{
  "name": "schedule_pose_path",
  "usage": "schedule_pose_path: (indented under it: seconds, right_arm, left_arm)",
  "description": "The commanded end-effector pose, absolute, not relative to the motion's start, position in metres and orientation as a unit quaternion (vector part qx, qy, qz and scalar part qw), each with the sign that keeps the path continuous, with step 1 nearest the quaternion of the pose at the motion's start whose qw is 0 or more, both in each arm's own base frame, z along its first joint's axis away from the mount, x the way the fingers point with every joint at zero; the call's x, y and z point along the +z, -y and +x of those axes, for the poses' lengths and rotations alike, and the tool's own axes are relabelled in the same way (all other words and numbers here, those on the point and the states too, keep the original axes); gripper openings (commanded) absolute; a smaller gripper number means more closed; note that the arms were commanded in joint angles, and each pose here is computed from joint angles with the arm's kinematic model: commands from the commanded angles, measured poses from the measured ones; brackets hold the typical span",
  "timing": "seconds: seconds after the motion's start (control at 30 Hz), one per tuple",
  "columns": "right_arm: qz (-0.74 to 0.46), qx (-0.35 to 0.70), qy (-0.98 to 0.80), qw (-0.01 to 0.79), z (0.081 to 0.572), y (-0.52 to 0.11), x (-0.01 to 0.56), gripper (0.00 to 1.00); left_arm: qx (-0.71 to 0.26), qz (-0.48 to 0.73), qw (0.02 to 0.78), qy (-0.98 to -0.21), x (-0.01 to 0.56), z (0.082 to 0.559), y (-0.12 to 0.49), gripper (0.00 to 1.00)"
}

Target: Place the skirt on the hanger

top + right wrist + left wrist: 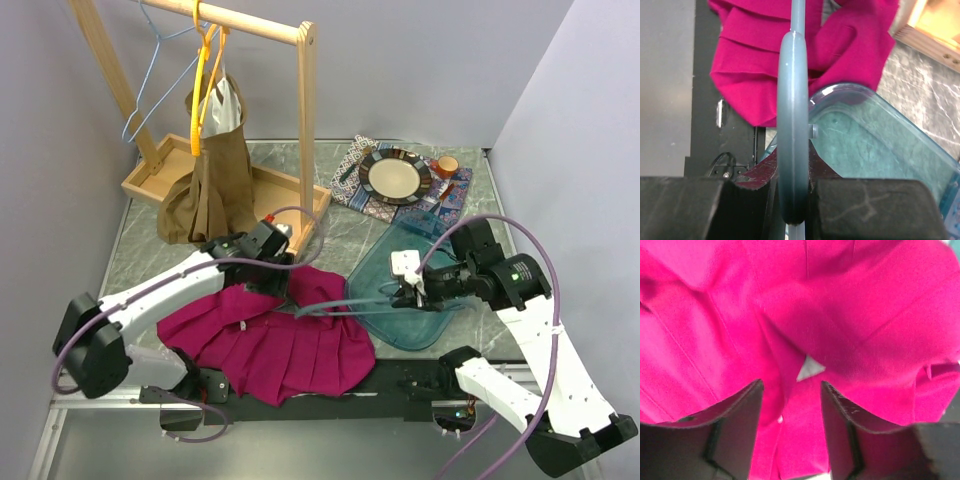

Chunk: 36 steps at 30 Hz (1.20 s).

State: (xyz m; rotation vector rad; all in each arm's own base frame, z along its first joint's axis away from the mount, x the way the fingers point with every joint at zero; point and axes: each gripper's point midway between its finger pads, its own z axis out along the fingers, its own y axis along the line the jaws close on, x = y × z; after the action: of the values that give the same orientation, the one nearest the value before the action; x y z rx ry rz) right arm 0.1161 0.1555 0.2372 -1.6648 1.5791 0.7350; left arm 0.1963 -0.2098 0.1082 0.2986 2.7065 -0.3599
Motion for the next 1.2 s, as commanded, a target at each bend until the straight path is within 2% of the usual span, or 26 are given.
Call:
schedule_pose_path:
  seconds: [0.0,0.03,0.17,0.23,0.27,0.37,0.43,0.53,0.63,0.67,0.7,0.73,0.93,1.17]
  right_arm:
    - [-0.673,0.307,-0.568,0.362,0.103,-0.161,0.245,0.0]
    - [-0.676,0.312,-0.563,0.359,0.101,-0.163,0.245,0.0]
    - [-0.69,0.323,-0.548,0.347,0.097,-0.175,0.243,0.0]
    - [-0.69,0.316,-0.561,0.332,0.096,-0.18,0.236,0.0]
    - [-0.704,0.314,-0.539,0.339,0.095,-0.191,0.238,0.0]
    - [-0.713,0.305,-0.534,0.336,0.094,-0.203,0.235,0.0]
    - [-0.714,0.297,-0.54,0.332,0.1,-0.209,0.235,0.0]
    - [-0.716,0.291,-0.543,0.328,0.106,-0.221,0.237,0.0]
    - [-0.709,0.27,-0.557,0.338,0.116,-0.233,0.241,0.0]
    - [-0.706,0.251,-0.565,0.344,0.123,-0.234,0.24,0.0]
    - [-0.702,0.249,-0.569,0.347,0.122,-0.238,0.242,0.0]
    - [-0.7,0.243,-0.571,0.353,0.126,-0.242,0.243,0.0]
    - [-0.677,0.203,-0.594,0.384,0.145,-0.249,0.256,0.0]
    - [-0.651,0.172,-0.613,0.414,0.162,-0.25,0.271,0.0]
  left_arm:
    - [-0.113,0.12,0.236,-0.958,0.118,0.223,0.218,0.51]
    - [-0.109,0.12,0.232,-0.959,0.115,0.224,0.219,0.5]
    - [-0.104,0.123,0.224,-0.961,0.11,0.224,0.219,0.37]
    - [-0.096,0.122,0.222,-0.963,0.11,0.224,0.217,0.38]
    - [-0.095,0.12,0.221,-0.963,0.112,0.224,0.216,0.44]
    - [-0.093,0.122,0.217,-0.964,0.114,0.219,0.212,0.47]
    - [-0.098,0.124,0.211,-0.965,0.112,0.216,0.213,0.47]
    - [-0.106,0.133,0.197,-0.966,0.101,0.213,0.217,0.42]
    - [-0.112,0.137,0.194,-0.965,0.1,0.216,0.221,0.22]
    - [-0.112,0.14,0.195,-0.964,0.102,0.217,0.222,0.09]
    - [-0.111,0.142,0.198,-0.964,0.104,0.219,0.222,0.03]
    - [-0.111,0.141,0.206,-0.962,0.114,0.223,0.223,0.01]
    - [-0.129,0.142,0.261,-0.946,0.174,0.237,0.228,0.01]
    - [-0.136,0.14,0.28,-0.94,0.199,0.239,0.225,0.01]
